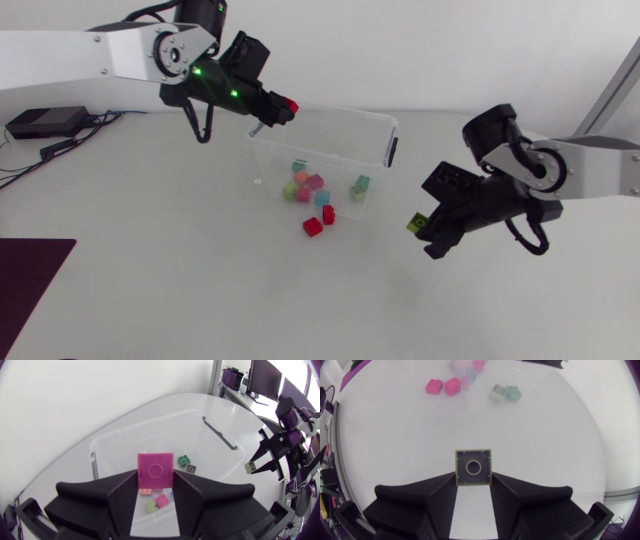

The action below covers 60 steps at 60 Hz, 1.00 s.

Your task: Pick up the duplo bricks and place them in the container

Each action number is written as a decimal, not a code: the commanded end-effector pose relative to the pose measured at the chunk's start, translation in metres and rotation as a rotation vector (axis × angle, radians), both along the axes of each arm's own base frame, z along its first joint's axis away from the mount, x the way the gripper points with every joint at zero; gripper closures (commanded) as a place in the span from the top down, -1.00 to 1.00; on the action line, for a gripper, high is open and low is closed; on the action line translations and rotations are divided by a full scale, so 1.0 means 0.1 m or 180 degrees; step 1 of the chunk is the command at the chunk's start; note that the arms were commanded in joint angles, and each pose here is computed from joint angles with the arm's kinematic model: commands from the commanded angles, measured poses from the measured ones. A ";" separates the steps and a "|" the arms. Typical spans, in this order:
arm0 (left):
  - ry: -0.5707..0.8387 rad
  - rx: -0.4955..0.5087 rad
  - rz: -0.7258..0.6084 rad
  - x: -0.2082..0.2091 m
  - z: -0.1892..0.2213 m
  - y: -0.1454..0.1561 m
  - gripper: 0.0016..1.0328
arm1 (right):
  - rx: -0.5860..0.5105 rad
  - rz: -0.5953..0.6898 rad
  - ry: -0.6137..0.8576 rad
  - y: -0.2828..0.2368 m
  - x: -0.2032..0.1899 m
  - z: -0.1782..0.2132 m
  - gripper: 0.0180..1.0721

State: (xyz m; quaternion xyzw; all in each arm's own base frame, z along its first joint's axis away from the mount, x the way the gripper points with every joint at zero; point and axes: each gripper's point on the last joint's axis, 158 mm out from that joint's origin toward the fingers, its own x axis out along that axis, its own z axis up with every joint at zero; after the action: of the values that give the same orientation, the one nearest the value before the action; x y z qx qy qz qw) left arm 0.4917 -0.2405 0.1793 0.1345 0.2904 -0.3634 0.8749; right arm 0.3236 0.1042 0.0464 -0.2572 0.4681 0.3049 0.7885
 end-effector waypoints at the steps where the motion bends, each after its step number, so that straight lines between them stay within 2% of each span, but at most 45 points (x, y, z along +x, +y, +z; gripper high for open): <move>1: 0.0079 -0.0033 0.0048 0.17 -0.14 -0.12 0.24 | 0.0058 0.0006 -0.0164 0.06 0.08 0.28 -0.47; 4: 0.0078 -0.0003 0.0077 0.23 -0.19 -0.12 0.73 | 0.0086 0.0015 -0.0231 0.10 0.11 0.40 -0.47; 6: 0.0071 -0.0002 0.0079 0.25 -0.19 -0.12 0.94 | 0.0112 0.0001 -0.0271 0.11 0.14 0.47 -0.47; 19: -0.0014 0.0020 0.0080 0.10 -0.02 0.02 0.93 | 0.0332 -0.0042 -0.0569 0.26 0.39 1.00 -0.47; 26: -0.0151 0.0082 -0.0004 -0.15 0.18 0.13 0.93 | 0.0480 -0.0062 -0.0698 0.36 0.55 1.21 -0.47; 34: -0.0156 0.0190 -0.0175 -0.50 0.19 0.18 0.92 | 0.0592 -0.0069 -0.0795 0.52 0.74 1.34 -0.47; 44: -0.0001 0.0412 -0.0452 -0.94 -0.19 0.18 0.92 | 0.0687 -0.0030 -0.0873 0.73 0.95 1.41 -0.47; 52: 0.0197 0.0588 -0.0711 -1.26 -0.73 0.12 0.92 | 0.0741 -0.0012 -0.0904 0.88 1.13 1.41 -0.46; 60: 0.0358 0.0654 -0.0822 -1.30 -1.20 0.01 0.92 | 0.0739 -0.0005 -0.0904 0.97 1.36 1.33 -0.44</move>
State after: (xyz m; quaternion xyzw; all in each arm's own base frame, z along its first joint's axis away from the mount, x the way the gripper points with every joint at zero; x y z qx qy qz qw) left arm 0.3662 -0.2342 0.0895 0.2289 0.3396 -0.4321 0.8035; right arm 0.4453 0.1945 0.1842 -0.2112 0.3128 0.3178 0.8698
